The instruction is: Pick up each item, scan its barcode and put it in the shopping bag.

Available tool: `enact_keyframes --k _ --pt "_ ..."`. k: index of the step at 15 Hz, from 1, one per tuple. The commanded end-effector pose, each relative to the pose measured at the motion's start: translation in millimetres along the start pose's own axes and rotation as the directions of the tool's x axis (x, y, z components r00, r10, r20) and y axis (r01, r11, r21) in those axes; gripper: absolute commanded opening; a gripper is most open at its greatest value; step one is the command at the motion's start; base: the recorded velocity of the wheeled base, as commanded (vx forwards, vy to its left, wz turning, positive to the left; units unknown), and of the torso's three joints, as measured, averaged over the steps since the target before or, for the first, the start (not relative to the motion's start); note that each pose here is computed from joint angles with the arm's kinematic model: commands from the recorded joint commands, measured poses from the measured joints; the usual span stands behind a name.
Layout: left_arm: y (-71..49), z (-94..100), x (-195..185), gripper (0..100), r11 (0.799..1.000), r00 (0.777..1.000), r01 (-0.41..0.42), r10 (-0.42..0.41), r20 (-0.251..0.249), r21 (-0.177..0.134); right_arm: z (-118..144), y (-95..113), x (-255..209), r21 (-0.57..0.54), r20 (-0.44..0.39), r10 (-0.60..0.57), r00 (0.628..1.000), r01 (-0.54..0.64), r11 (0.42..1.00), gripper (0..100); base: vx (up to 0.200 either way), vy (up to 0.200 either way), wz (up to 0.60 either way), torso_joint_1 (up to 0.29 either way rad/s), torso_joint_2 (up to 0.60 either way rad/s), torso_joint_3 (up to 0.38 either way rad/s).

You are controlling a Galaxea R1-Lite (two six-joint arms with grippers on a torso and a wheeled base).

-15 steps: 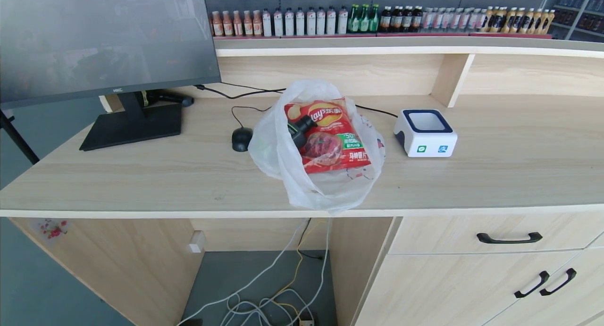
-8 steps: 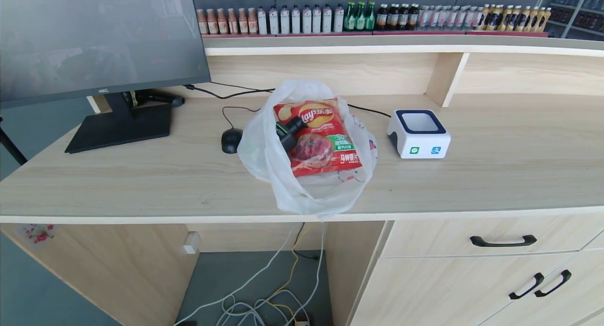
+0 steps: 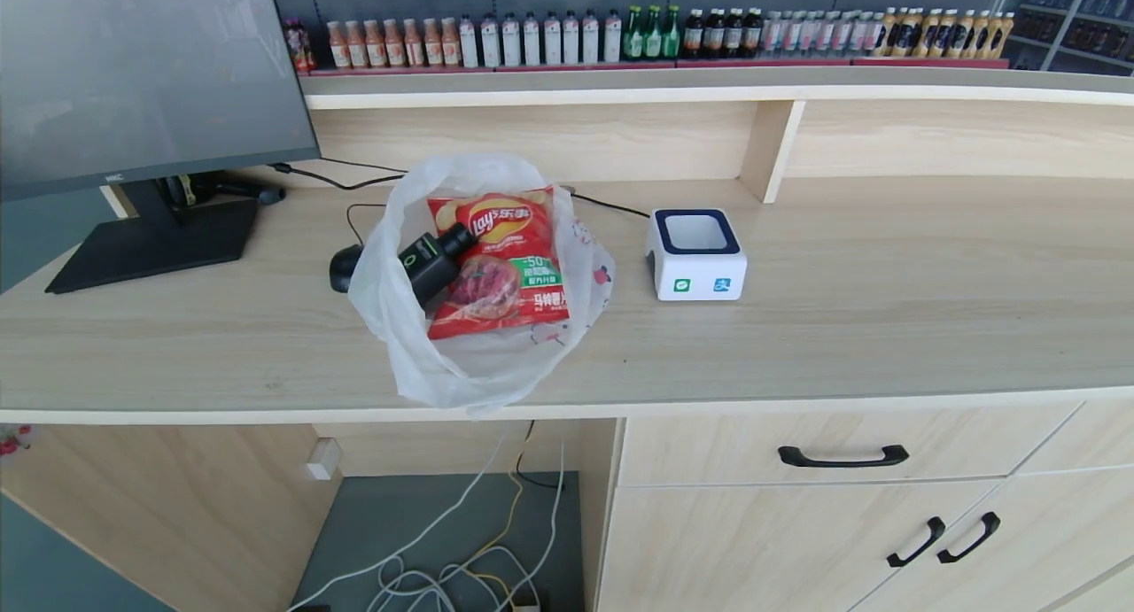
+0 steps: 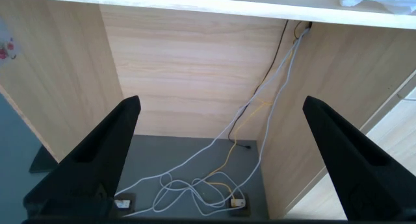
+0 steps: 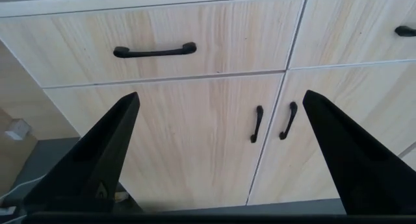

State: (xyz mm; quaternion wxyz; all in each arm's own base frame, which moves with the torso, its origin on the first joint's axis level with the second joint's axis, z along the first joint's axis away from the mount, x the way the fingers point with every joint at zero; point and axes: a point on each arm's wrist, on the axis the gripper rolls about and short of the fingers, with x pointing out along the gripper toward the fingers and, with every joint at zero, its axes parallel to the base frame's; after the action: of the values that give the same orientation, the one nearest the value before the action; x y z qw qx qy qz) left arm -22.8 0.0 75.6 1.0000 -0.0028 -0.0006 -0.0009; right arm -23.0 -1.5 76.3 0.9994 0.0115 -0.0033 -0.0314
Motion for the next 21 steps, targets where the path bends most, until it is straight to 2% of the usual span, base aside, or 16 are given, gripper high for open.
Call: enact_keyframes --k 1,6,15,19,21 --pt "0.0 0.0 0.0 100 1.000 1.000 0.000 0.000 0.000 -0.001 0.2 0.0 0.0 0.002 0.002 0.000 1.000 0.000 1.000 100 0.000 -0.200 0.00 0.002 0.00 -0.002" --pt "0.0 0.0 0.0 100 1.000 1.000 0.000 0.000 0.000 0.001 0.2 0.0 0.0 0.002 0.002 -0.003 1.000 0.003 1.000 100 0.000 -0.200 0.00 0.000 0.00 0.000" --pt "0.0 0.0 0.0 100 1.000 1.000 0.000 0.000 0.000 0.001 0.2 0.0 0.0 -0.004 0.002 -0.001 1.000 0.001 1.000 100 0.000 0.000 0.00 0.000 0.00 0.000" --pt "0.0 0.0 0.0 100 1.000 1.000 0.000 0.000 0.000 0.001 0.2 0.0 0.0 -0.004 0.002 -0.001 1.000 0.001 1.000 100 0.000 -0.200 0.00 0.002 0.00 -0.001" --pt "0.0 0.0 0.0 100 1.000 1.000 0.000 0.000 0.000 0.001 0.2 0.0 0.0 -0.004 0.002 -0.001 1.000 0.001 1.000 100 0.000 0.000 0.00 0.000 0.00 0.000"
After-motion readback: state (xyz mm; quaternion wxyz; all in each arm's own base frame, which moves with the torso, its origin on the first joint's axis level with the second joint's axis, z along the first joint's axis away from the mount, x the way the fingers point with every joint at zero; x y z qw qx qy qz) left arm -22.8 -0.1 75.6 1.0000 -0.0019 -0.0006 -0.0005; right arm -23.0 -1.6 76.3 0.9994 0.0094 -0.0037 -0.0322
